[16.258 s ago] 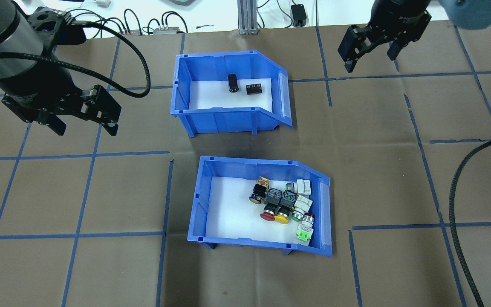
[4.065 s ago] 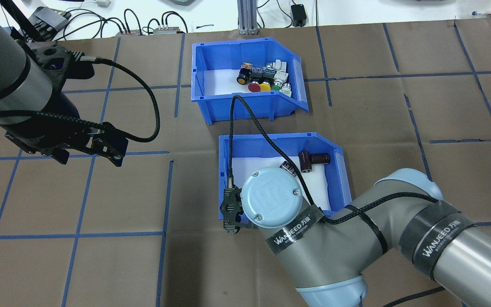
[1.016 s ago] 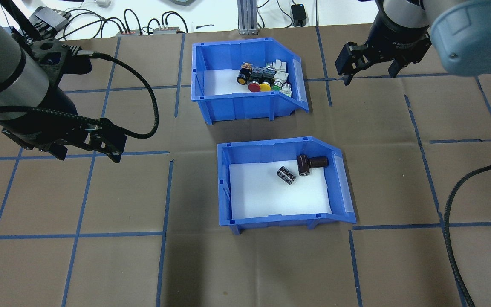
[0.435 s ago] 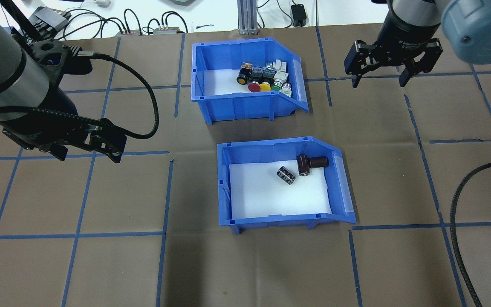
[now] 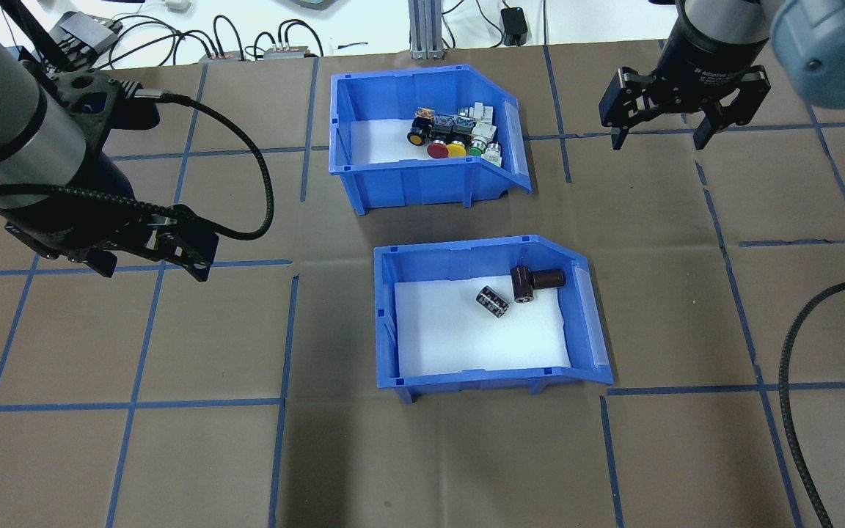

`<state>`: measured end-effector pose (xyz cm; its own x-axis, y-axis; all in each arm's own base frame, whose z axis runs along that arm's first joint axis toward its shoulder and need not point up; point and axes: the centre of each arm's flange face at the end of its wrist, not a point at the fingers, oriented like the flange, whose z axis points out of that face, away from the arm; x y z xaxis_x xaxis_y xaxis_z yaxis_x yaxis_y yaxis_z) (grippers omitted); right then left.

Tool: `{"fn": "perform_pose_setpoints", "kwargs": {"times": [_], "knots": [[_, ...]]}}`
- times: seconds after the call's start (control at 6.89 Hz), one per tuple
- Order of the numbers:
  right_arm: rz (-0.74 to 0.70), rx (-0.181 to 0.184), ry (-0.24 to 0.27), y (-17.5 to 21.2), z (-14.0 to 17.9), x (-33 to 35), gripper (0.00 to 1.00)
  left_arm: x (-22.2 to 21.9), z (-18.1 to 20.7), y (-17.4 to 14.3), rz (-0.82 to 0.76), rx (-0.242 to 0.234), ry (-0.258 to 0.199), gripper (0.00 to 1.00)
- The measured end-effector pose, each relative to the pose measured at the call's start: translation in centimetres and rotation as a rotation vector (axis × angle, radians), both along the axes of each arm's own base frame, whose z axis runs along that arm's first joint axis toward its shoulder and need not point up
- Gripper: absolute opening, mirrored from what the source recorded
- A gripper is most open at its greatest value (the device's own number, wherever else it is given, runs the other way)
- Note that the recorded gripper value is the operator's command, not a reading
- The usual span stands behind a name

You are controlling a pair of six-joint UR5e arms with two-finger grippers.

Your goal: Place button box in front

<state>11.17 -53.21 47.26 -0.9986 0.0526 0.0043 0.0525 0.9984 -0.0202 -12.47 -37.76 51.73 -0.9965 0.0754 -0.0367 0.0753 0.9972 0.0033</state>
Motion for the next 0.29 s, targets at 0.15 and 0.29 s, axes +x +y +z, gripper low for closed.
{"fn": "perform_pose_setpoints", "kwargs": {"times": [0.15,0.29], "knots": [[0.000,0.000,0.000,0.02,0.02,0.02,1.00,0.00,-0.01,0.01,0.000,0.000,0.000,1.00],[0.001,0.000,0.000,0.04,0.04,0.03,1.00,0.00,-0.10,0.03,-0.001,0.003,0.000,1.00]]}}
